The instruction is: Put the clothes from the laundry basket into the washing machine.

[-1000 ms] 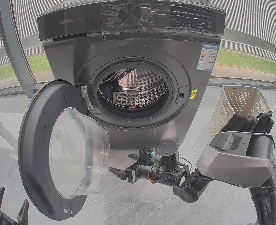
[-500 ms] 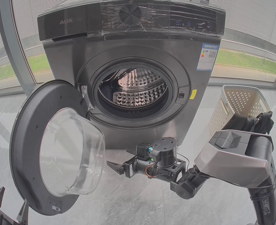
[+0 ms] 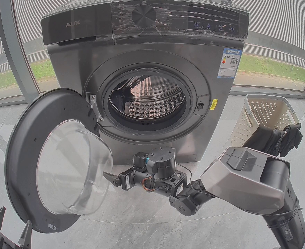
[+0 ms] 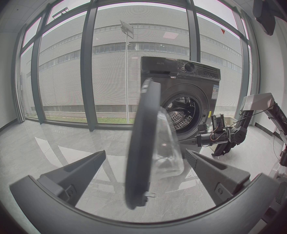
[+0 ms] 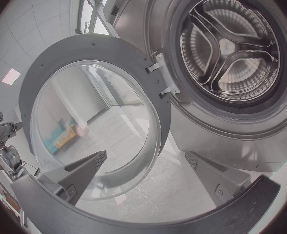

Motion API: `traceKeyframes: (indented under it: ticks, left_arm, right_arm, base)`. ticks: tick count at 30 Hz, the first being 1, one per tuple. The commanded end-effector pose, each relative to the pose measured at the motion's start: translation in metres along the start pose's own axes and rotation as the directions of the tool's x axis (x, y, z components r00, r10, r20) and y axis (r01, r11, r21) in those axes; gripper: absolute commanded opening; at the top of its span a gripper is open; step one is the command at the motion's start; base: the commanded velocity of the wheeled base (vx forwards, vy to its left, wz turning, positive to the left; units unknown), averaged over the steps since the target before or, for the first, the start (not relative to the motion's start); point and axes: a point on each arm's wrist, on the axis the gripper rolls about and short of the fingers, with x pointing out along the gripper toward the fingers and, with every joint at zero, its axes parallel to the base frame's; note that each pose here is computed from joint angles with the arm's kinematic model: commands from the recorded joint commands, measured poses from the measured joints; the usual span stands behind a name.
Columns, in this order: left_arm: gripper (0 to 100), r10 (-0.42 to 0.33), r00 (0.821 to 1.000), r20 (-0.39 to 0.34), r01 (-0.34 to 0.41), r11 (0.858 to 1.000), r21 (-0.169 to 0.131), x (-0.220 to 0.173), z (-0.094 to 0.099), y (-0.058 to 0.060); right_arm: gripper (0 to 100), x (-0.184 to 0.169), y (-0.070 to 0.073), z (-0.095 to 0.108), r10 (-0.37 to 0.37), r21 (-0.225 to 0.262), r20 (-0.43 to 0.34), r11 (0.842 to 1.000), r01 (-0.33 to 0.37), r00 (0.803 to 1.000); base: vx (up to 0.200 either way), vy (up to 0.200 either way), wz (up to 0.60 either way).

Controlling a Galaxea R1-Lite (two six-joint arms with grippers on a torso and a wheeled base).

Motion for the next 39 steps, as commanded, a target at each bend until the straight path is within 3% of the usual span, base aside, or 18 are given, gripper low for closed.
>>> traceKeyframes:
  ticks: [1, 10, 17, 27, 30, 35, 39]
  left_arm:
    - [100, 0.000, 1.000, -0.001, 0.000, 1.000, -0.001, 0.000, -0.005, 0.000]
    - [100, 0.000, 1.000, -0.001, 0.000, 1.000, 0.001, 0.000, -0.005, 0.000]
    - [100, 0.000, 1.000, -0.001, 0.000, 1.000, -0.001, 0.000, -0.005, 0.000]
    - [100, 0.002, 1.000, -0.001, -0.002, 1.000, -0.001, 0.000, -0.005, 0.000]
    - [100, 0.002, 1.000, -0.001, -0.002, 1.000, -0.001, 0.000, -0.005, 0.000]
    - [100, 0.002, 1.000, -0.001, -0.002, 1.000, -0.001, 0.000, -0.005, 0.000]
    - [100, 0.002, 1.000, -0.001, -0.002, 1.000, -0.001, 0.000, -0.005, 0.000]
  right_arm:
    - [100, 0.011, 0.000, -0.009, 0.003, -0.001, 0.005, 1.000, -0.003, 1.000]
    - [100, 0.014, 0.007, 0.005, -0.001, 0.025, 0.059, 1.000, 0.000, 0.998]
    - [100, 0.030, 0.015, -0.002, 0.001, 0.020, 0.081, 1.000, -0.002, 0.997]
    - [100, 0.026, 0.011, 0.005, -0.031, 0.027, 0.106, 0.999, 0.029, 0.994]
    - [100, 0.002, 0.007, 0.030, -0.056, 0.030, 0.133, 0.998, 0.053, 0.989]
    - [100, -0.053, -0.017, 0.057, -0.145, 0.025, 0.121, 0.989, 0.143, 0.982]
    - [100, -0.091, -0.030, 0.077, -0.198, -0.009, 0.151, 0.979, 0.202, 0.969]
  base:
    - [0.000, 0.000, 0.00]
    - [0.000, 0.000, 0.00]
    - [0.000, 0.000, 0.00]
    - [0.000, 0.000, 0.00]
    - [0.000, 0.000, 0.00]
    - [0.000, 0.000, 0.00]
    - [0.000, 0.000, 0.00]
